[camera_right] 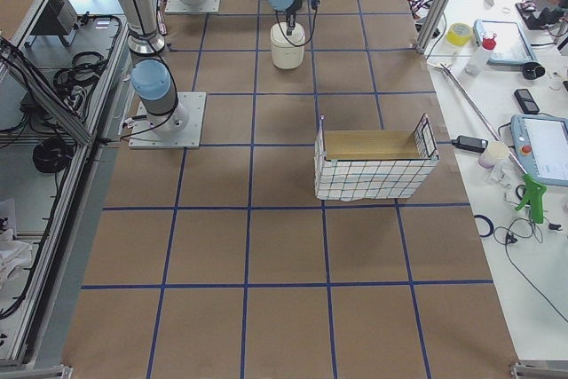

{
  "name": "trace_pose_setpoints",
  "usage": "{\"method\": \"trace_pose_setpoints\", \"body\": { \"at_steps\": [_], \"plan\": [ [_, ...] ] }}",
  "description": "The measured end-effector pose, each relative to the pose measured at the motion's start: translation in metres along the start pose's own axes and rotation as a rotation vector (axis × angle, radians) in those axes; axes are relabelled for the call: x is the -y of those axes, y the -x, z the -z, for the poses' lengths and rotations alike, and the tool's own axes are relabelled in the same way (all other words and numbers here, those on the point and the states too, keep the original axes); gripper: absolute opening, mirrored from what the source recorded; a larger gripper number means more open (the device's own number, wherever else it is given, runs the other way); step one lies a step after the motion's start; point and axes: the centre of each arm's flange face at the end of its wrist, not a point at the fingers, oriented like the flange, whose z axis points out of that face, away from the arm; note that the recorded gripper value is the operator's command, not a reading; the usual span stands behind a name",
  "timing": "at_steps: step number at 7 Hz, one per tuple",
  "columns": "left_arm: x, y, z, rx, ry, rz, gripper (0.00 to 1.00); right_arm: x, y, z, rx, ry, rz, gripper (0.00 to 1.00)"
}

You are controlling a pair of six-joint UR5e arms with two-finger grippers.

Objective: Open trash can with right arm
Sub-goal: 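Grip the lid edge and lift it upward with the right gripper, then release the raised lid and raise the right gripper away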

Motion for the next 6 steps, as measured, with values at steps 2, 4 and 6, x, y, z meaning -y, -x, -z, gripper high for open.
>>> {"method": "trace_pose_setpoints", "body": {
  "at_steps": [2,4,6],
  "plan": [
    [0.0,0.0,0.0,0.0,0.0,-0.001,1.0,-0.001,0.0,-0.006,0.0,0.01,0.0,0.0],
    [0.0,0.0,0.0,0.0,0.0,0.0,1.0,0.0,0.001,0.017,0.007,-0.026,-0.001,0.99],
    [0.0,0.0,0.0,0.0,0.0,0.0,1.0,-0.001,-0.004,0.086,0.022,-0.097,-0.006,1.0]
  ]
}}
